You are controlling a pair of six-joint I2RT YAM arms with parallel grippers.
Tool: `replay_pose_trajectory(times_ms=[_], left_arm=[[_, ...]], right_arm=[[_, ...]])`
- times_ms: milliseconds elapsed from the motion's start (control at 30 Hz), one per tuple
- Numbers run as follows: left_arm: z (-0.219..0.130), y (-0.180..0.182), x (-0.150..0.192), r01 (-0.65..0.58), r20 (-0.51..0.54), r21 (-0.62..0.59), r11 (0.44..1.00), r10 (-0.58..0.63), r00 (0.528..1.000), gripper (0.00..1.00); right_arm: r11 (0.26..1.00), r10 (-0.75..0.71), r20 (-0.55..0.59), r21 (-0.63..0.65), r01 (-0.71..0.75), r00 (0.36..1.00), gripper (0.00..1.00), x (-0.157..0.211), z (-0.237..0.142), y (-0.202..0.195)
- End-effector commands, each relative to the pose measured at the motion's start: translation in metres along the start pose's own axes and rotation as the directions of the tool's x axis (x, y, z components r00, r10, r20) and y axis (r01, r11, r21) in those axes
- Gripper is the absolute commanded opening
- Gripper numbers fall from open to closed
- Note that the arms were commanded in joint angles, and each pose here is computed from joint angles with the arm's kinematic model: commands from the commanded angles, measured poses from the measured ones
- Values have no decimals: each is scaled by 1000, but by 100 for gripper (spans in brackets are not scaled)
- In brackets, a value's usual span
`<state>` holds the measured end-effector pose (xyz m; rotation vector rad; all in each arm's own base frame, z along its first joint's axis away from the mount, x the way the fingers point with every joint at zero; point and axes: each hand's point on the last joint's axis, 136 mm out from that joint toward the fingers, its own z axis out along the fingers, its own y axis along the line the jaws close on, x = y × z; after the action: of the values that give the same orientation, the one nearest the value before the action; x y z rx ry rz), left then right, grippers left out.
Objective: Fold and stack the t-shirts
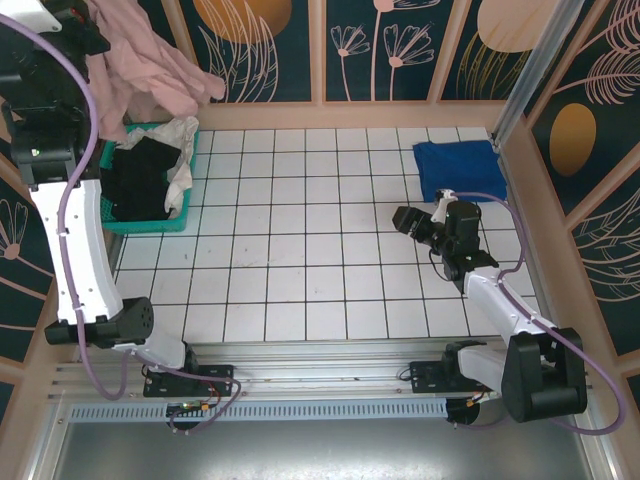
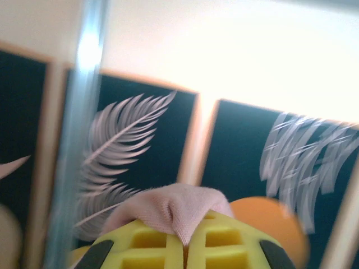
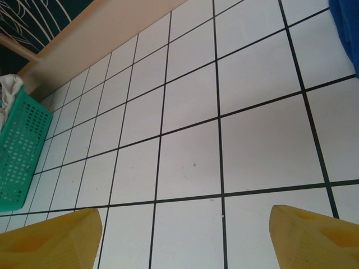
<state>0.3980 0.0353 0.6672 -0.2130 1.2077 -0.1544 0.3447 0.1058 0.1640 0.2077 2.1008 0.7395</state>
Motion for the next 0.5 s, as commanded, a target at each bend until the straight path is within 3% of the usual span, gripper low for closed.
replay_pose_trajectory(times_ms=[0,133,167,233,300,367,433,467], left_arm=[[13,-72,38,163,-133,352,922,-123,983,0],[-18,-173,57,199,-205,576,793,-95,974,0],[-26,-190,63,225,-230,618,753,-100,968,0],[-25,-199,83,300,-301,615,730,-134,944,0],[-16,-191,117,348,-372,549,760,-150,916,0],[-1,-167,170,355,-440,402,844,-162,883,0],[3,-142,227,344,-505,270,899,-172,846,13],[1,-132,260,332,-539,225,916,-166,825,25]], right_arm=[[994,-39,68,-103,46,997,78,-25,-5,30],[979,-61,105,-189,80,993,77,-34,-14,54],[975,-67,115,-205,90,991,77,-36,-16,59],[968,-76,123,-230,103,989,77,-38,-20,69],[966,-81,132,-236,110,988,77,-39,-23,73],[966,-83,132,-233,112,988,77,-36,-22,73],[972,-78,121,-212,103,990,77,-31,-19,68],[975,-78,112,-201,99,991,77,-27,-16,65]])
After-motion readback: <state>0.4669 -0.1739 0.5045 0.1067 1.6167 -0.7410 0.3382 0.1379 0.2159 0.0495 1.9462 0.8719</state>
